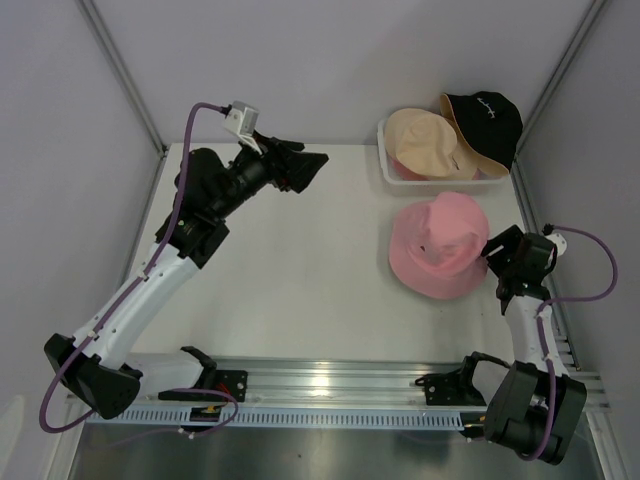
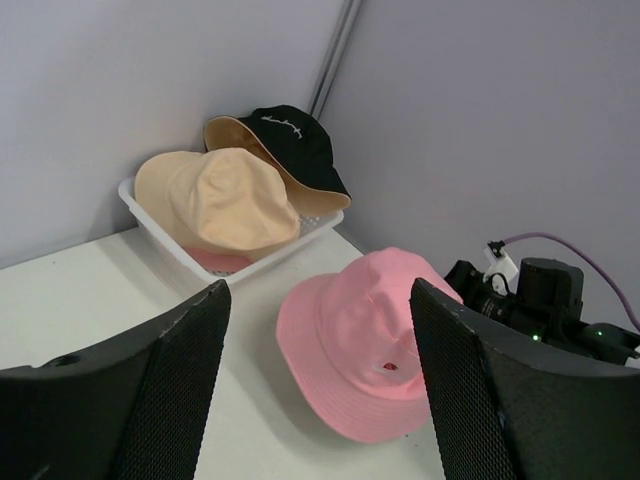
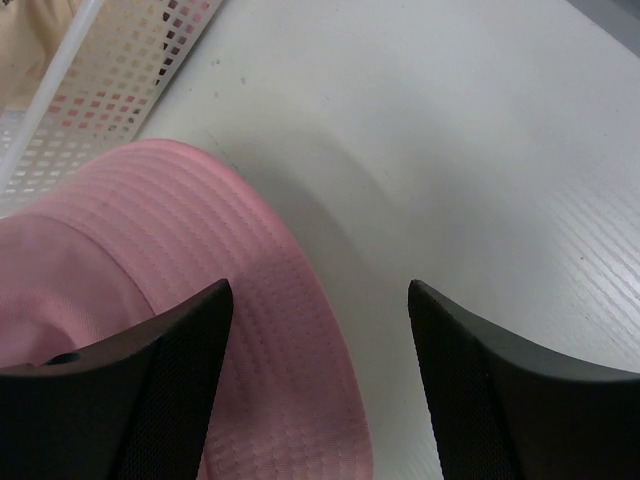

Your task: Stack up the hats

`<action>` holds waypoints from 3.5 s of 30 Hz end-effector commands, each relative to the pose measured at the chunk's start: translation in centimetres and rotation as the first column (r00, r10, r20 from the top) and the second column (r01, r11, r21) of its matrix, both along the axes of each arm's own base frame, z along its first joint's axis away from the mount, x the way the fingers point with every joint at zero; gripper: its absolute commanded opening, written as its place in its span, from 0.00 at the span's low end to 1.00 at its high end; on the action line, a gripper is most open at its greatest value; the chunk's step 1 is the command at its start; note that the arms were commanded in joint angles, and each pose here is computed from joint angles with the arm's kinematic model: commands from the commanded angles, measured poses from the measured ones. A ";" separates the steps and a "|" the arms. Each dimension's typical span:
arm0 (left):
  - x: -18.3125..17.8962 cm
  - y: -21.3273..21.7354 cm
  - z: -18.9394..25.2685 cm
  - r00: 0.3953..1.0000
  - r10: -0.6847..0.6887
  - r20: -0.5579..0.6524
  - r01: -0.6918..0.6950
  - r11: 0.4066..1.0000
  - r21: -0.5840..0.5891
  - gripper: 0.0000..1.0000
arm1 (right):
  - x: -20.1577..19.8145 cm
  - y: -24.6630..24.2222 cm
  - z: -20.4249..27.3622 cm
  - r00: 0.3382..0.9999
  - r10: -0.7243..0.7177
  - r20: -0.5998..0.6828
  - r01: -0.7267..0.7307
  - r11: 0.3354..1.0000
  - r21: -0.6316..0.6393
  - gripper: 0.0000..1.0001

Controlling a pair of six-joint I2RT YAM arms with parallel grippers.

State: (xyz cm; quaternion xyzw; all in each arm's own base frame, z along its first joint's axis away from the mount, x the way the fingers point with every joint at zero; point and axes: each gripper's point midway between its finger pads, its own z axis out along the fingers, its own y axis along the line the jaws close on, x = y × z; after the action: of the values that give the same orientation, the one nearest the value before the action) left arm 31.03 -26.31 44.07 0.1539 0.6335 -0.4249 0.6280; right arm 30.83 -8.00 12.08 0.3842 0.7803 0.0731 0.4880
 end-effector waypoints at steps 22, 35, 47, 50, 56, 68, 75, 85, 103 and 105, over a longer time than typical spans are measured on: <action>1.2 -0.8 -3.1 0.982 0.022 -0.189 -0.005 0.996 0.089 0.89 | -0.7 -1.5 16.3 0.949 0.000 0.316 0.064 0.979 -0.192 0.99; 0.0 -0.1 -8.2 0.966 0.046 -0.255 0.004 0.982 0.189 0.96 | 2.5 3.2 27.3 0.809 0.405 0.426 -0.230 0.886 -0.403 0.99; 0.4 2.3 -8.2 0.959 0.167 -0.231 -0.095 0.951 0.296 1.00 | 17.5 10.1 27.2 0.750 0.629 0.207 -0.412 0.687 -0.598 0.99; 0.5 2.6 -8.3 0.958 0.182 -0.220 -0.108 0.944 0.311 1.00 | 21.1 9.5 27.5 0.778 0.597 0.194 -0.387 0.699 -0.602 0.99; 1.1 3.1 -8.6 0.957 0.216 -0.195 -0.140 0.929 0.342 0.99 | 28.2 10.5 22.0 0.778 0.622 0.086 -0.492 0.689 -0.533 0.96; 2.7 4.4 -9.9 0.932 0.316 -0.181 -0.222 0.887 0.406 0.99 | 30.6 12.1 12.6 0.776 0.625 -0.092 -0.582 0.650 -0.489 0.89; 2.6 4.5 -9.7 0.933 0.314 -0.173 -0.222 0.885 0.409 0.99 | 31.1 9.1 10.5 0.837 0.515 -0.185 -0.522 0.651 -0.551 0.89; 3.3 4.2 -9.8 0.931 0.318 -0.180 -0.218 0.878 0.426 0.99 | 32.0 8.3 7.9 0.826 0.533 -0.183 -0.545 0.674 -0.499 0.70; 2.8 4.5 -8.8 0.935 0.315 -0.161 -0.226 0.881 0.416 1.00 | 29.6 12.7 25.5 0.677 0.702 0.219 -0.540 0.677 -0.501 0.00; 2.7 4.7 -8.7 0.934 0.320 -0.161 -0.230 0.880 0.416 0.99 | 28.9 13.6 27.8 0.648 0.707 0.281 -0.556 0.693 -0.459 0.00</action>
State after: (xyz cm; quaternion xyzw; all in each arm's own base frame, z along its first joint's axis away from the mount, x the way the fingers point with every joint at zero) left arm 34.29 -21.72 32.48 0.1295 0.8081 -0.2037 0.5374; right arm 62.23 3.45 26.39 -0.0178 0.8210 0.1234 0.5571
